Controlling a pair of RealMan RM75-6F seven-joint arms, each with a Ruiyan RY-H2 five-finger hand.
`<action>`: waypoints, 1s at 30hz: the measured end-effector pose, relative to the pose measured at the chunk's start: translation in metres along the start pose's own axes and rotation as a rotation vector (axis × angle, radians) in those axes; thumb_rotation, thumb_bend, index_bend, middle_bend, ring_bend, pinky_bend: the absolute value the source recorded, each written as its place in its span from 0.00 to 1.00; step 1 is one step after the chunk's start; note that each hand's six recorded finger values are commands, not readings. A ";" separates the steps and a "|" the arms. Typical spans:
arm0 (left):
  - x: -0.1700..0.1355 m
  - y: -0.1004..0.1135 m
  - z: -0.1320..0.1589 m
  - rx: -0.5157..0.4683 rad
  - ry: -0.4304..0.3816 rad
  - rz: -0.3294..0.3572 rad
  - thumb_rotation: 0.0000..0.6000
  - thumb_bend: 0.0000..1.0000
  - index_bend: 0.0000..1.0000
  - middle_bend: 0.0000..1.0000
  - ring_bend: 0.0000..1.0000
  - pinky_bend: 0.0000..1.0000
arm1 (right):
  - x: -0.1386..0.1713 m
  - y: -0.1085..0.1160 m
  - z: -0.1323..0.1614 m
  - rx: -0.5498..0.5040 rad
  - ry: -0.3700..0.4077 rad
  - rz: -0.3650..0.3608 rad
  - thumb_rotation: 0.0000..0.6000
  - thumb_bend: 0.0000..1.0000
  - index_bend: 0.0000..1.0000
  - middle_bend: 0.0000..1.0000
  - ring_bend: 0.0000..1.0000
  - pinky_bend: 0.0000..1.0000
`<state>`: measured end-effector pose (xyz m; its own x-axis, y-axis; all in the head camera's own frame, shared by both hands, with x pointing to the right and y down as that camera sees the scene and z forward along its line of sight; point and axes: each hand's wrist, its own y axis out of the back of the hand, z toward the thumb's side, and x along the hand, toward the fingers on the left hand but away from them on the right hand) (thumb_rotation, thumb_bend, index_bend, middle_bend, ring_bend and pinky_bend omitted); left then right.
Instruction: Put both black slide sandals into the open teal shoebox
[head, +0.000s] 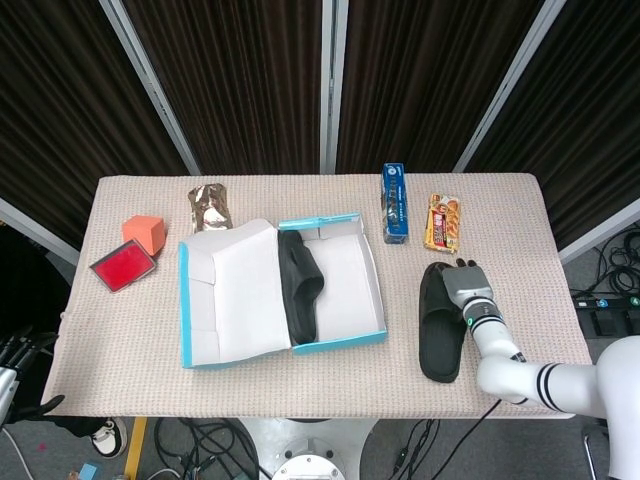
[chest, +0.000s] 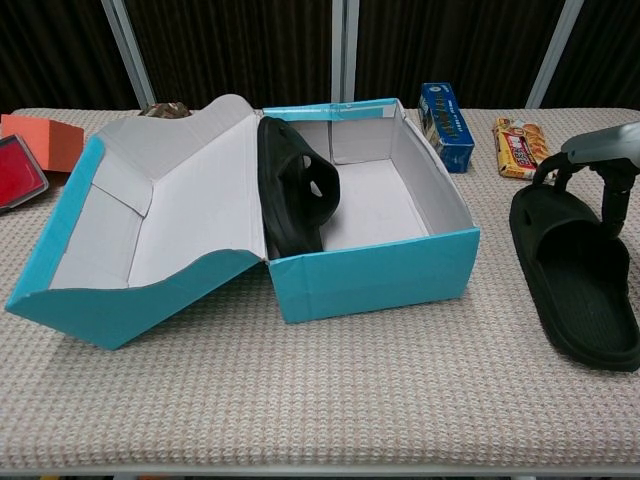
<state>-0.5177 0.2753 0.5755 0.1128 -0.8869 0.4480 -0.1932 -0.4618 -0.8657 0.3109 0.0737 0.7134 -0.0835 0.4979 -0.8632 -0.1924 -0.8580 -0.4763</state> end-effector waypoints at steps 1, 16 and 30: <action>0.000 0.000 0.000 -0.001 0.001 0.000 1.00 0.00 0.17 0.19 0.05 0.12 | -0.001 0.000 0.001 0.002 -0.002 0.000 1.00 0.03 0.15 0.22 0.00 0.08; -0.002 -0.001 -0.005 -0.010 0.012 -0.004 1.00 0.00 0.17 0.19 0.05 0.12 | -0.007 0.002 0.010 0.011 -0.009 -0.014 1.00 0.03 0.25 0.30 0.04 0.08; -0.002 -0.002 -0.005 -0.011 0.014 -0.010 1.00 0.00 0.17 0.19 0.05 0.12 | -0.009 0.003 0.011 0.035 -0.026 -0.048 1.00 0.06 0.43 0.43 0.15 0.12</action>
<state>-0.5229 0.2779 0.5774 0.1014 -0.8822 0.4599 -0.2024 -0.4709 -0.8587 0.3001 0.0684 0.7216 -0.0991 0.5420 -0.8345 -0.2308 -0.8283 -0.5106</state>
